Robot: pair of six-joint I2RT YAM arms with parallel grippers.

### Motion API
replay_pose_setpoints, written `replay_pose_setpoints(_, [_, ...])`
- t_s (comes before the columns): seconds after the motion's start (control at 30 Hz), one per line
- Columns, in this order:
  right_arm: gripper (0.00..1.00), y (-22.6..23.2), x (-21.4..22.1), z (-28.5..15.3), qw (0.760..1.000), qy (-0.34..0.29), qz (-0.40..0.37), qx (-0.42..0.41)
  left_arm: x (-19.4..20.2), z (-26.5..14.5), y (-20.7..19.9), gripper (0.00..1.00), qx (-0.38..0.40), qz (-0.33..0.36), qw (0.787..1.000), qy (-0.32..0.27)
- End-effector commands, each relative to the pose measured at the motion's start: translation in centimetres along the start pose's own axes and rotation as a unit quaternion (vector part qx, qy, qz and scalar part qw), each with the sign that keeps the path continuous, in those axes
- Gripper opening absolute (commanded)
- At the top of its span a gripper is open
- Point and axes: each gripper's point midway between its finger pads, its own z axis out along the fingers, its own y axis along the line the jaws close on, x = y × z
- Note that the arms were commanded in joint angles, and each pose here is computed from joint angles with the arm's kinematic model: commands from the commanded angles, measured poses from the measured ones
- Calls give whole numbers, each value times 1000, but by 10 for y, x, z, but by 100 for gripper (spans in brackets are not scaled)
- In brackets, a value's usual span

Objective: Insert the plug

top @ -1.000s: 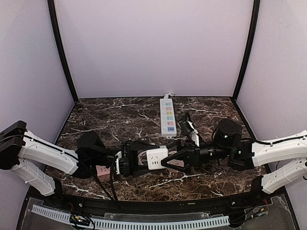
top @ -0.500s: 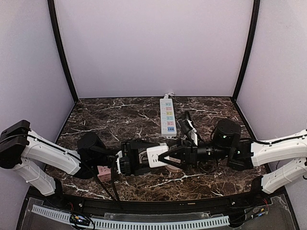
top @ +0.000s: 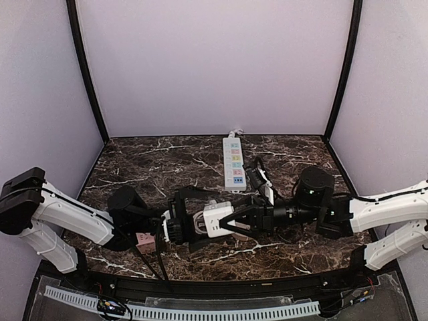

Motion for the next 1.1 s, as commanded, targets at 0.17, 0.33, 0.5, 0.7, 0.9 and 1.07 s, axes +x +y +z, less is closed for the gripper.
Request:
replay_pose_setpoints(0.17, [0,10,-18,-12,999,-26,-32,24,5,-27,-2,99,-20,-20,999,40])
replay_pose_setpoints(0.33, [0,1,-23,-19,996,-26,-43,71,8,-40,3,99,-39,-41,996,73])
replay_pose_setpoints(0.5, [0,-5,-27,-23,993,-27,-45,101,22,-49,4,99,-55,-107,986,119])
replay_pose_setpoints(0.7, [0,-22,-33,-31,985,-25,-42,165,32,-64,10,99,-100,-166,970,149])
replay_pose_setpoints(0.9, [0,-33,-40,-44,973,-20,-27,229,67,-81,23,99,-178,-214,933,229])
replay_pose_setpoints(1.07, [0,-47,-43,-58,956,-11,-5,294,99,-108,38,99,-272,-242,879,308])
